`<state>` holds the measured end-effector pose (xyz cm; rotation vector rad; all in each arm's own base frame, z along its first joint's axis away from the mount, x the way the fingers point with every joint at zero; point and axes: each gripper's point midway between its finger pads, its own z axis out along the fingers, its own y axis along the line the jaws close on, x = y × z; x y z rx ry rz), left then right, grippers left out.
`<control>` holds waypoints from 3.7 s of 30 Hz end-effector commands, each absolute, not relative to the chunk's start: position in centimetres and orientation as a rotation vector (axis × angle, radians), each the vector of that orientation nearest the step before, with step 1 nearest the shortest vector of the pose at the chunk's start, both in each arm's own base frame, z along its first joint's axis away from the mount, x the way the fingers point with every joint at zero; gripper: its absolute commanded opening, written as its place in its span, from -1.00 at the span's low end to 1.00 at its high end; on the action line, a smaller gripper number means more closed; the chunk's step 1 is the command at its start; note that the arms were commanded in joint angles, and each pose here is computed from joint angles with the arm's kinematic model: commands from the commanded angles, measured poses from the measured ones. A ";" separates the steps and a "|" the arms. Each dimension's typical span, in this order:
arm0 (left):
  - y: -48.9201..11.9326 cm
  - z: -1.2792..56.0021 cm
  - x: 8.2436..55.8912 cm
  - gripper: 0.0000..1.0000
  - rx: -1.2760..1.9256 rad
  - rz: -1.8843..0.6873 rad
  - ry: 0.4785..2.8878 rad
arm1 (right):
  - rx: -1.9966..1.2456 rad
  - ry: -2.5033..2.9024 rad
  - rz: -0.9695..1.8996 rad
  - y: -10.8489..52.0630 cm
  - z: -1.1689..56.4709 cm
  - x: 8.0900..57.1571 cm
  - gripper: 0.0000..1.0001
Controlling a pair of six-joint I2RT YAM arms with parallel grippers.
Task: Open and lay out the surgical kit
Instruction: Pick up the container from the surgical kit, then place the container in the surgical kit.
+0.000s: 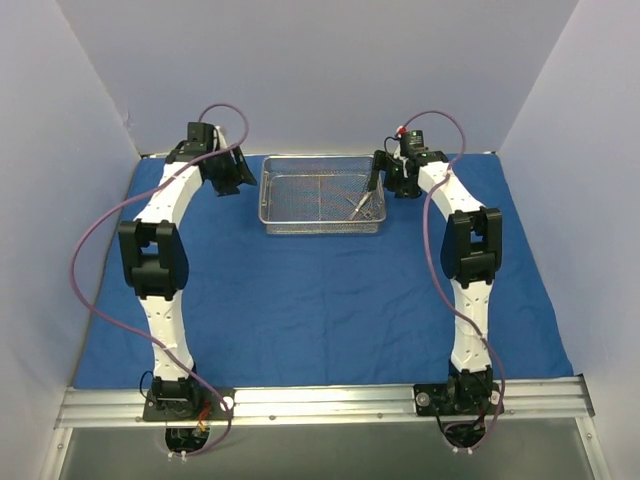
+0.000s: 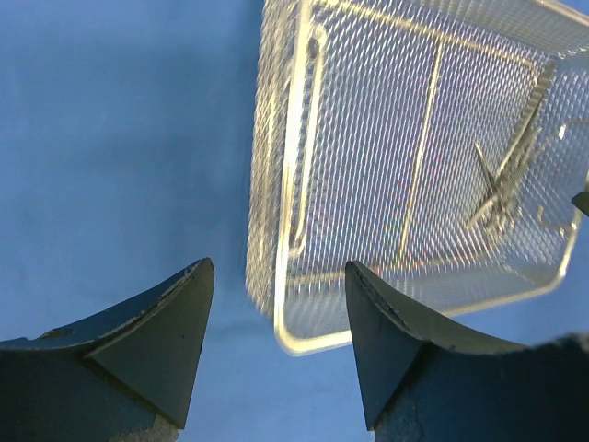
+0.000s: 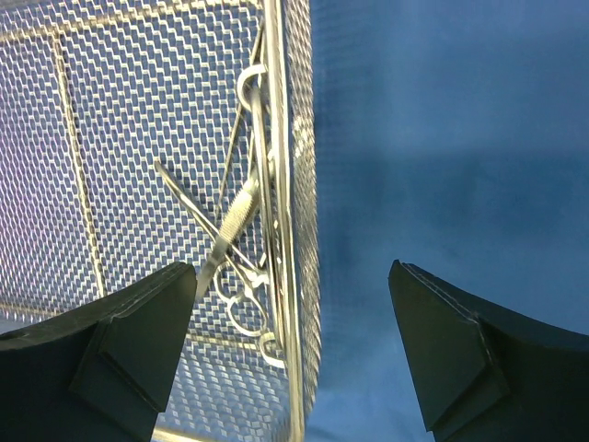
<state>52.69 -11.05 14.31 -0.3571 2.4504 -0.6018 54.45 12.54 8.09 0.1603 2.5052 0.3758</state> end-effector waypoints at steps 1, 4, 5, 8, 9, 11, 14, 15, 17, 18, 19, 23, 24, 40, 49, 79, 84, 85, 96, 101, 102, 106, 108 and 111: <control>-11.3 16.1 55.1 0.36 -0.289 -0.504 2.407 | 0.122 2.486 0.405 13.6 9.5 55.4 0.78; -11.9 15.2 55.7 0.33 -0.278 -0.458 2.456 | 0.125 2.499 0.400 13.6 8.7 56.0 0.68; -12.0 13.7 55.6 0.31 -0.285 -0.429 2.497 | 0.122 2.505 0.404 13.7 8.6 56.0 0.67; -12.5 12.9 56.2 0.29 -0.276 -0.409 2.516 | 0.126 2.511 0.393 13.6 8.3 56.4 0.58; -12.9 12.7 56.3 0.29 -0.267 -0.411 2.518 | 0.125 2.513 0.392 13.6 8.3 56.5 0.55; -13.4 11.8 56.5 0.28 -0.256 -0.411 2.537 | 0.118 2.518 0.396 13.8 8.0 56.5 0.49; -14.3 10.6 56.8 0.28 -0.236 -0.411 2.554 | 0.117 2.532 0.397 13.8 7.4 56.5 0.41; -14.7 10.5 56.8 0.27 -0.228 -0.415 2.557 | 0.115 2.535 0.396 13.8 7.3 56.5 0.39; -15.1 9.9 57.0 0.27 -0.225 -0.422 2.564 | 0.113 2.540 0.398 13.9 7.0 56.6 0.28; -15.2 9.7 57.1 0.27 -0.224 -0.432 2.567 | 0.113 2.540 0.398 13.9 6.9 56.6 0.25; -15.4 9.6 57.1 0.26 -0.221 -0.439 2.574 | 0.114 2.546 0.397 13.9 6.6 56.6 0.22; -15.8 8.6 57.3 0.25 -0.220 -0.455 2.589 | 0.110 2.547 0.410 14.2 6.4 56.9 0.14; -15.9 8.5 57.3 0.23 -0.219 -0.459 2.591 | 0.112 2.545 0.416 14.3 6.4 57.0 0.12; -16.6 8.2 57.2 -0.44 -0.216 -0.502 2.595 | 0.088 2.552 0.457 15.7 5.7 57.2 -0.40; -17.1 11.9 57.5 -0.95 -0.197 -0.560 2.530 | 0.130 2.489 0.467 15.8 8.9 58.2 -1.00; -42.5 21.9 41.4 -0.95 0.409 -1.008 2.413 | 0.833 2.498 0.024 -3.7 13.2 28.7 -1.00; -45.9 19.3 38.2 -0.95 0.514 -1.021 2.453 | 0.942 2.501 -0.093 -5.8 12.2 25.8 -1.00; -46.3 18.5 37.9 -0.95 0.528 -1.014 2.463 | 0.954 2.513 -0.119 -6.0 11.9 25.2 -1.00; -48.0 10.6 35.9 -0.95 0.589 -0.988 2.637 | 1.182 2.629 -0.208 -7.0 7.2 21.4 -1.00; -47.8 7.8 35.6 -0.95 0.597 -0.966 2.695 | 1.270 2.675 -0.232 -7.5 6.2 20.1 -0.79; -47.8 7.6 35.5 -0.95 0.596 -0.969 2.699 | 1.275 2.683 -0.221 -7.4 6.1 20.1 -0.74; -47.5 8.2 35.4 -0.54 0.589 -0.979 2.698 | 1.275 2.708 -0.163 -6.8 5.9 20.2 -0.24; -47.0 8.5 35.7 -0.12 0.585 -0.970 2.695 | 1.261 2.717 -0.081 -6.4 6.2 20.8 -0.02; -45.8 10.5 36.3 0.12 0.608 -0.946 2.660 | 1.215 2.692 -0.035 -6.4 7.9 22.5 0.41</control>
